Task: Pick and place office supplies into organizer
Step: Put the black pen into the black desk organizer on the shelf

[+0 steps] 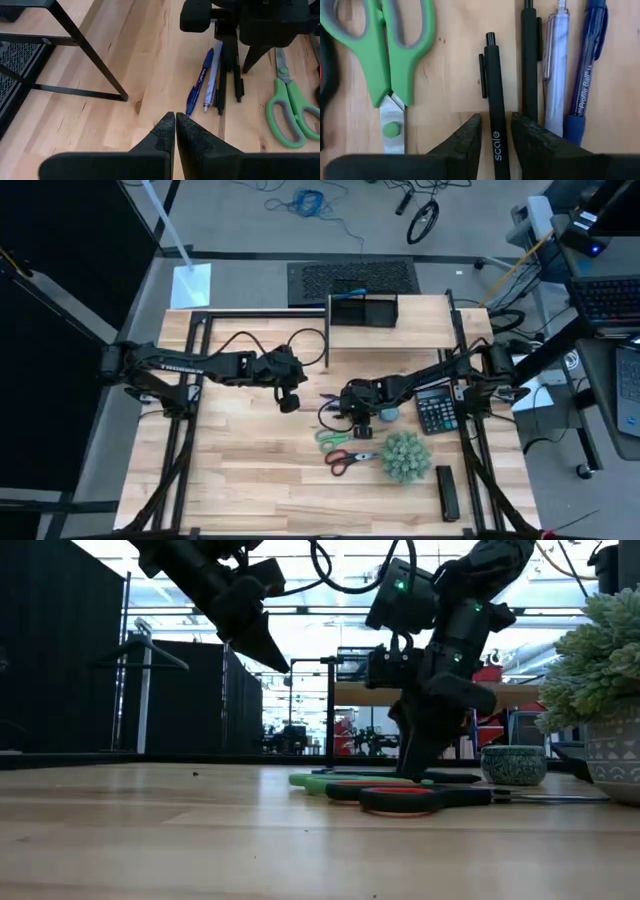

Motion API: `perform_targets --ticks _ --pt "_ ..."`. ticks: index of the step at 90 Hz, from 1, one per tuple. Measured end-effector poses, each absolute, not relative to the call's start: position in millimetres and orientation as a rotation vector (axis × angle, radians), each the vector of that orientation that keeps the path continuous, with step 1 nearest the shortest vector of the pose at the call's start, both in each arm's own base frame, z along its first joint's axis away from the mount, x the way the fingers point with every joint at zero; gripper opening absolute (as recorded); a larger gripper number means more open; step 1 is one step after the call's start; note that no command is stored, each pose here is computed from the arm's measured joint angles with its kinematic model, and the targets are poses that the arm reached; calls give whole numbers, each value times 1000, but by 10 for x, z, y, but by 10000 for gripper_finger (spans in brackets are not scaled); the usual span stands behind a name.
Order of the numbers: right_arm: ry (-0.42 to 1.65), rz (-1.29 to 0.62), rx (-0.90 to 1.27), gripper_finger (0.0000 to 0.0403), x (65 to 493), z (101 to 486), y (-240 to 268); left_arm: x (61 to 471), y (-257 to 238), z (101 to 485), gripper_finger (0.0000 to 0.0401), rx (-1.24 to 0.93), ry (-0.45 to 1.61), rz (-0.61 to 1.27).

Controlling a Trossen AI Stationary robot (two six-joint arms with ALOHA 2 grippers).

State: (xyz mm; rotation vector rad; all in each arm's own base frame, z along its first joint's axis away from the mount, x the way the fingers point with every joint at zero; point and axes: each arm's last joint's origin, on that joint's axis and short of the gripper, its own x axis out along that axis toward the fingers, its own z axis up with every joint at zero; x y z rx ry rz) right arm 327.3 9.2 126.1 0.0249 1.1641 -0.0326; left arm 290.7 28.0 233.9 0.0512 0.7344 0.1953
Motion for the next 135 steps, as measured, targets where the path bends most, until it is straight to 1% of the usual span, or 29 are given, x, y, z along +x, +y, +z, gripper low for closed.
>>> perform_targets --ticks 9,13,26,39,68,83,103,116,126,135 --pt "1162 -40 11 22 3275 1261 88 2907 280 2339 3 51 735 195" --pt "1161 -40 6 12 3275 1261 88 2907 280 2339 3 51 734 195" --pt "1150 -41 -15 12 3270 1294 122 2907 280 2340 3 51 734 195" --pt "1131 -47 -18 5 3246 1408 117 2907 280 2340 3 51 734 195" --pt "910 -27 -40 3 3327 2065 63 2907 280 2340 3 55 735 194" --pt "825 -43 -66 3 3244 2469 -41 2917 281 2387 3 51 738 195" --pt "625 -152 -110 3 3004 3079 -438 2925 282 2502 3 48 772 197" --pt "448 -271 -160 2 2833 3427 -769 2857 294 2605 3 57 734 264" --pt "306 -373 -202 2 2768 3590 -1044 2828 298 2647 3 55 718 287" --pt "196 -461 -219 2 2775 3652 -1295 2809 295 2657 3 55 720 285"
